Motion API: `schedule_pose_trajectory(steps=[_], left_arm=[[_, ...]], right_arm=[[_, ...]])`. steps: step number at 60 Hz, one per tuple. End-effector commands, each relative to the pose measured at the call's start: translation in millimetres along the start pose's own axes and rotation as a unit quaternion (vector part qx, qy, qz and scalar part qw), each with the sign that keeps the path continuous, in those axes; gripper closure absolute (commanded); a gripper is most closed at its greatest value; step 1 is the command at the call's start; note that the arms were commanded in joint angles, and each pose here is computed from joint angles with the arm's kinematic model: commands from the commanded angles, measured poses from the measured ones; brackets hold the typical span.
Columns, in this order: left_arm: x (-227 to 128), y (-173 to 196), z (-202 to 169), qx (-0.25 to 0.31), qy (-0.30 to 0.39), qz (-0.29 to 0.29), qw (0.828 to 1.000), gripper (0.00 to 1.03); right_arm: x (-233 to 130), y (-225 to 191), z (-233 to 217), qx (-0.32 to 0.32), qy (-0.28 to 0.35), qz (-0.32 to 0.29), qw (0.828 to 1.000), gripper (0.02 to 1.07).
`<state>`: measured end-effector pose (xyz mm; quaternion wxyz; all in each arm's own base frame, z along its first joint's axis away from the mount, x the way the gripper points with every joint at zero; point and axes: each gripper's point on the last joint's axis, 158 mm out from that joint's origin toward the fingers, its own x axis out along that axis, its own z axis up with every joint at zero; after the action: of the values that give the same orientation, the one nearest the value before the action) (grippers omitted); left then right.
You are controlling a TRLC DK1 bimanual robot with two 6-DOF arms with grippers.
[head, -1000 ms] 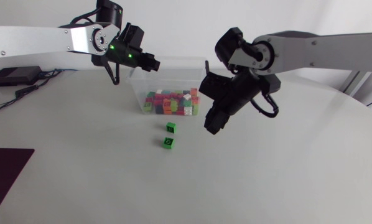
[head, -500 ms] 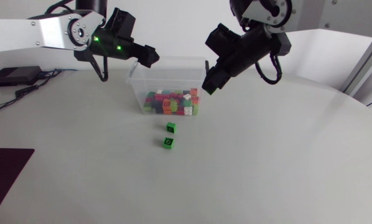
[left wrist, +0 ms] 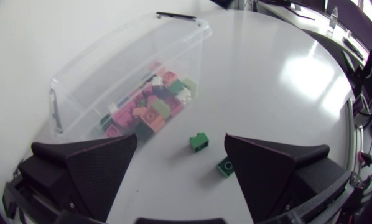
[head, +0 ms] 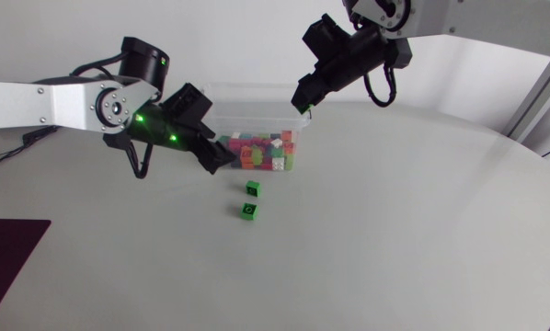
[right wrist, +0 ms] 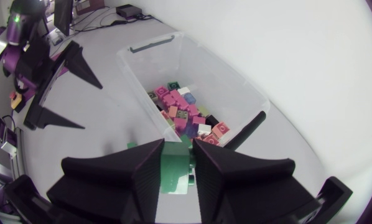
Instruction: Place the duplo bricks in the container
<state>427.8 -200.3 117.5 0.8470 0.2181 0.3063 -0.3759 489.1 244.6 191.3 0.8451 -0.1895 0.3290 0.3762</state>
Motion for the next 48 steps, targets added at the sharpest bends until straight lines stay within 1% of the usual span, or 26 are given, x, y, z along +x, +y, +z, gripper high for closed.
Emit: schedule_pose_trajectory(steps=[1,7,13,31,39,40,42,44,46,48], left_arm=[[1.9,-21.4,-12.5,0.034,0.013,-0.023,0.999,0.06],[14.1,-35.6,-28.9,0.049,0.033,-0.043,0.997,0.06],[22.5,-40.3,-40.5,0.057,0.046,-0.053,0.996,0.06],[37.9,-52.9,-65.0,0.080,0.073,-0.077,0.991,0.06],[44.5,-60.4,-74.2,0.091,0.083,-0.089,0.988,0.06],[45.0,-60.9,-74.7,0.093,0.084,-0.090,0.988,0.06],[46.3,-62.8,-75.6,0.096,0.085,-0.093,0.987,0.06],[48.4,-65.5,-78.3,0.100,0.088,-0.097,0.986,0.06],[50.0,-66.3,-79.6,0.104,0.089,-0.098,0.986,0.06],[52.7,-68.1,-81.8,0.109,0.091,-0.102,0.985,0.06]], right_arm=[[8.8,-13.3,4.0,0.015,-0.009,-0.003,1.000,0.91],[17.4,-21.6,7.4,0.022,-0.014,-0.002,1.000,0.91],[23.6,-27.5,13.0,0.025,-0.019,-0.005,0.999,0.91],[37.0,-31.2,35.0,0.016,-0.040,-0.005,0.999,0.91],[46.1,-34.8,38.9,0.015,-0.044,-0.006,0.999,0.89],[46.7,-34.8,40.0,0.014,-0.045,-0.006,0.999,0.87],[49.9,-35.6,40.1,0.013,-0.047,-0.006,0.999,0.79],[52.3,-35.9,41.0,0.013,-0.048,-0.006,0.999,0.67],[56.7,-36.3,40.3,0.013,-0.047,-0.006,0.999,0.51],[60.4,-36.6,40.9,0.013,-0.047,-0.007,0.999,0.33]])
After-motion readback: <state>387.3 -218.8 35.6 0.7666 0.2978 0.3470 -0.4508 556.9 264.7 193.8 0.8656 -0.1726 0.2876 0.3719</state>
